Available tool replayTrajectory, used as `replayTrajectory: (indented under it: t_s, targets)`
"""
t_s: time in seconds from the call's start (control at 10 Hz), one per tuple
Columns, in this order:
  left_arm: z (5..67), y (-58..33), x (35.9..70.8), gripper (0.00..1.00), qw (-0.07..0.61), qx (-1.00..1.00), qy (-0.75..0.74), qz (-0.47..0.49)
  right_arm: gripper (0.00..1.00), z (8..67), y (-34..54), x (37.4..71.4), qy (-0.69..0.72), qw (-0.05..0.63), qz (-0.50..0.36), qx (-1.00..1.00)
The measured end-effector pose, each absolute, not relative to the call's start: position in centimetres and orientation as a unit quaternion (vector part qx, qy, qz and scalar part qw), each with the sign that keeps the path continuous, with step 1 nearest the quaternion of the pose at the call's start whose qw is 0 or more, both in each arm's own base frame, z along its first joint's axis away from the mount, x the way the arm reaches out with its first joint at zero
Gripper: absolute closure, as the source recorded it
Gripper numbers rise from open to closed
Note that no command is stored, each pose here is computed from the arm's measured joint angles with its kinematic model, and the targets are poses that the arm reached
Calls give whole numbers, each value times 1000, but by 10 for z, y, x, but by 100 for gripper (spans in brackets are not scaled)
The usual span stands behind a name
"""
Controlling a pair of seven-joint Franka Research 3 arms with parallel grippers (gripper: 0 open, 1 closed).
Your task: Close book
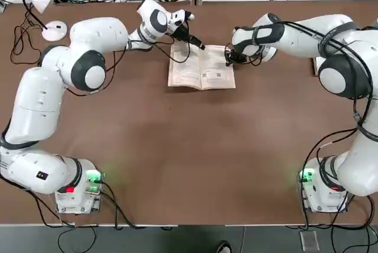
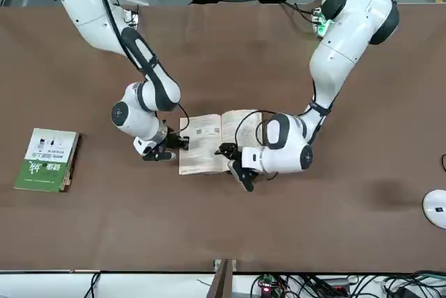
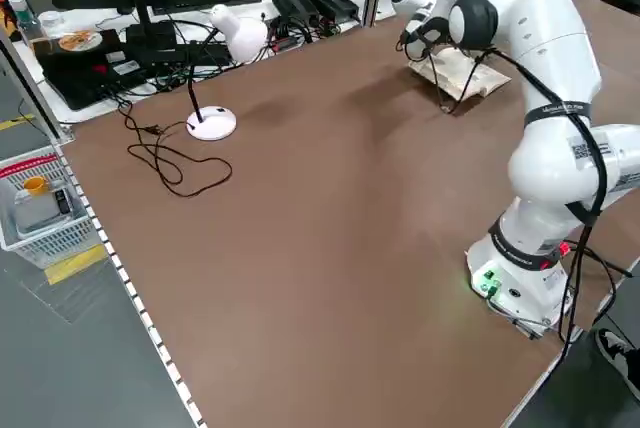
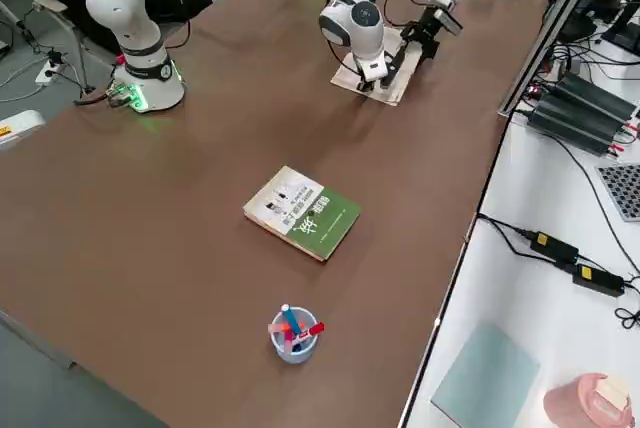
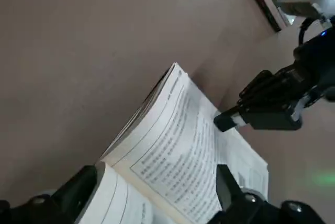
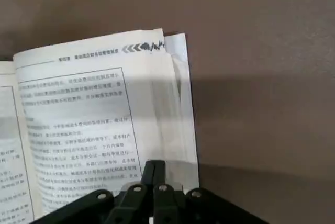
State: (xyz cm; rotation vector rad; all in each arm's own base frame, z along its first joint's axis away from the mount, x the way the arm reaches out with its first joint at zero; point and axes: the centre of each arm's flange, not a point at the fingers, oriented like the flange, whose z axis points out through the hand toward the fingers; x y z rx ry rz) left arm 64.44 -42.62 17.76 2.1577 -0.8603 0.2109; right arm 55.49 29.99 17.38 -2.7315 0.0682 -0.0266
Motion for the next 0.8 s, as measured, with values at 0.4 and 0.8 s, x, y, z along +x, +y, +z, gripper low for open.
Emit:
replayTrajectory:
  t_s: [0.4,0.8]
  targets:
    - [179,-426,644,0,409,850,-323,79,99,174,300,555,24,203,-9,-979]
    - [180,-427,644,0,422,851,-304,74,99,174,300,555,24,203,-9,-979]
